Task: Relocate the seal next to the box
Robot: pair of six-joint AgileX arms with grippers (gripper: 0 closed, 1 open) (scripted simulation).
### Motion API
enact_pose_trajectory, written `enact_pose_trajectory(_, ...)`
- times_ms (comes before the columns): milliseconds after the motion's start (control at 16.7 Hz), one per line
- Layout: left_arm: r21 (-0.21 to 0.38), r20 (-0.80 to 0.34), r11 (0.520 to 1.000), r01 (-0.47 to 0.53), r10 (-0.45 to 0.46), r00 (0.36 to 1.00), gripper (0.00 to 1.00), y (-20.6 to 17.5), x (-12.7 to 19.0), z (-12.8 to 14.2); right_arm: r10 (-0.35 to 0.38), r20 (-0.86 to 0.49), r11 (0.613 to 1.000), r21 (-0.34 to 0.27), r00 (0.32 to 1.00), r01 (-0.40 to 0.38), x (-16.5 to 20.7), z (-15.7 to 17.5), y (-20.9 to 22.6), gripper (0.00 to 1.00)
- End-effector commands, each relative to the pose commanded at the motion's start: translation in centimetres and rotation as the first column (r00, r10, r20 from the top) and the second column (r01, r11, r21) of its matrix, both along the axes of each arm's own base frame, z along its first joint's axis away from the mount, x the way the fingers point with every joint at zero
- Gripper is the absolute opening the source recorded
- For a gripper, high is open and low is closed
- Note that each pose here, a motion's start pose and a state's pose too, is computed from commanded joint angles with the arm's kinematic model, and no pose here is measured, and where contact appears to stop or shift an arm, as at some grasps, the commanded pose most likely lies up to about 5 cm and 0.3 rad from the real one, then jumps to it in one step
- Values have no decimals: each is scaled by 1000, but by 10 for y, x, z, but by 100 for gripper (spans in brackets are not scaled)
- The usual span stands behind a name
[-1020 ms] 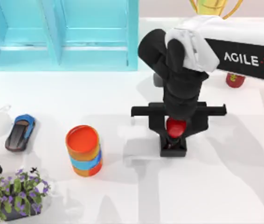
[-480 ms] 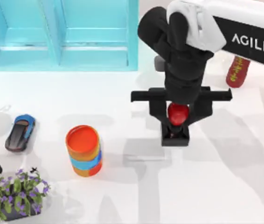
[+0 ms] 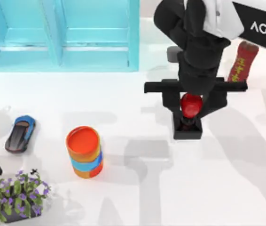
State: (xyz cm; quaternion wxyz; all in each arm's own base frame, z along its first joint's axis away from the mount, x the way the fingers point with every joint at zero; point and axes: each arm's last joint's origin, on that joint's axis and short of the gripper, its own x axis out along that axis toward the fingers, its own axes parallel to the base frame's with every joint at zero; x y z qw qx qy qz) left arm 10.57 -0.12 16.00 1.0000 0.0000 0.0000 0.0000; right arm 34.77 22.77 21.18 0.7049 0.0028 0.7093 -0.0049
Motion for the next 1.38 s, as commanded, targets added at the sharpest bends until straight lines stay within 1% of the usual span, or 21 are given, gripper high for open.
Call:
enact_pose_trajectory(300, 0, 0, 1000, 0, 0, 1000, 100, 0, 0, 0, -3, -2, 1000, 1, 1000, 3, 25, 29, -74, 0)
enact_pose_trajectory(420, 0, 0, 1000, 0, 0, 1000, 100, 0, 0, 0, -5, -3, 1000, 1, 1000, 5, 28, 40, -96, 0)
enact_pose_trajectory(600, 0, 0, 1000, 0, 0, 1000, 100, 0, 0, 0, -4, -6, 1000, 1, 1000, 4, 34, 55, -150, 0)
enact_pose_trajectory(780, 0, 0, 1000, 0, 0, 1000, 100, 0, 0, 0, 0, -5, 1000, 3, 1000, 0, 27, 75, -188, 0)
enact_pose_trajectory(900, 0, 0, 1000, 0, 0, 1000, 100, 0, 0, 0, 1, 1, 1000, 3, 1000, -1, 25, 80, -194, 0)
enact_pose_trajectory(1140, 0, 0, 1000, 0, 0, 1000, 100, 0, 0, 0, 3, -4, 1000, 2, 1000, -3, 26, 78, -192, 0)
enact_pose_trajectory(1380, 0, 0, 1000, 0, 0, 1000, 100, 0, 0, 0, 4, 3, 1000, 3, 1000, -4, 26, 61, -192, 0)
